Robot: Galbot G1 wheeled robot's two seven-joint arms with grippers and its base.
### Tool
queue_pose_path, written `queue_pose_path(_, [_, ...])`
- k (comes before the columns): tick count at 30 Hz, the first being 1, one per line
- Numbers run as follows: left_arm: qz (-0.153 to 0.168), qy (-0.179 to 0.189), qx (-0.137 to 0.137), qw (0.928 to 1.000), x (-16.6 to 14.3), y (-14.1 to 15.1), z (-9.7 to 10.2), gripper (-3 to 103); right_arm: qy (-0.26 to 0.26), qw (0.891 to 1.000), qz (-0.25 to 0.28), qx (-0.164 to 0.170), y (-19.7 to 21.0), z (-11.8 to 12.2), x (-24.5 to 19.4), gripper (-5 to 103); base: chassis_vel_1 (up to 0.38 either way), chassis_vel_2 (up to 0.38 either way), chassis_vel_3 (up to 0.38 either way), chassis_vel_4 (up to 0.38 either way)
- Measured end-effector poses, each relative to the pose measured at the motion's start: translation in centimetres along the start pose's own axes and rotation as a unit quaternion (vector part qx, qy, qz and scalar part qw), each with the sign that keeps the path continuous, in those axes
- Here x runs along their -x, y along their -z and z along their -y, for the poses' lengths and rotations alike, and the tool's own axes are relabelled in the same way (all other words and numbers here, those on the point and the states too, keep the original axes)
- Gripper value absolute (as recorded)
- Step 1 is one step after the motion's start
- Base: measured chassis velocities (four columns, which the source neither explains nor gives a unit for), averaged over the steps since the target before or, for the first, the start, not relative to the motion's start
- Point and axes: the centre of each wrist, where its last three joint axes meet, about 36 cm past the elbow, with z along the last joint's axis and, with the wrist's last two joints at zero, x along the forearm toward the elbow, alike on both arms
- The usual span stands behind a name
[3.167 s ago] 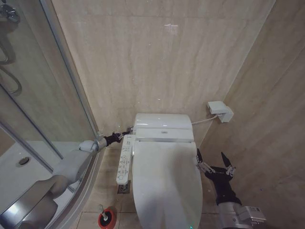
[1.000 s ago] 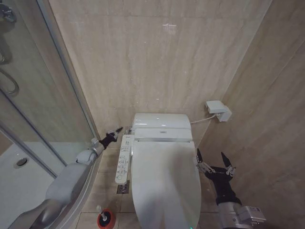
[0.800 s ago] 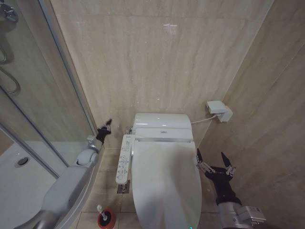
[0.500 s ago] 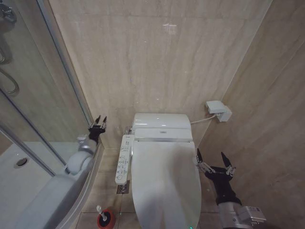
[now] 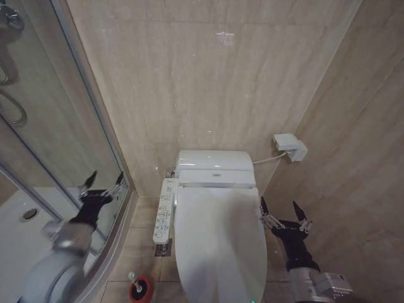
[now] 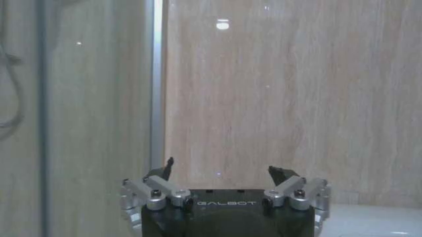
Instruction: Open the toilet lid, clean the toilet bowl with a toilet brush, close the toilet lid, and flush.
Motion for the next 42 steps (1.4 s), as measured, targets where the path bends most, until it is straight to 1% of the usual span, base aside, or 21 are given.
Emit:
queue_pose_path(1, [0.000,0.002,-0.002,1.0000,-1.1,0.4,0.3,98,0.000,1.000,0.000,0.000,0.0,0.0,0.0,100,0.000,0.000,0.000,0.000])
queue_pose_path(4, [0.006,0.008,-0.005,0.9999,-3.3,1.2,1.0,98,0.000,1.000,0.000,0.000,0.0,0.0,0.0,100,0.000,0.000,0.000,0.000])
queue_pose_path(12, [0.009,0.018,-0.011,0.9997,-5.3,1.1,2.0,100,0.000,1.000,0.000,0.000,0.0,0.0,0.0,100,0.000,0.000,0.000,0.000])
queue_pose_path(19, [0.011,0.019,-0.012,0.9997,-5.7,0.9,2.3,100,0.000,1.000,0.000,0.000,0.0,0.0,0.0,100,0.013,-0.016,-0.018,0.017])
queue_pose_path(26, [0.012,0.017,-0.014,0.9997,-5.7,0.6,2.6,100,0.000,1.000,0.000,0.000,0.0,0.0,0.0,100,0.132,-0.157,-0.127,0.131])
queue_pose_path(42, [0.012,0.013,-0.016,0.9997,-5.1,-0.3,2.6,100,0.000,1.000,0.000,0.000,0.0,0.0,0.0,100,0.272,-0.275,-0.275,0.274])
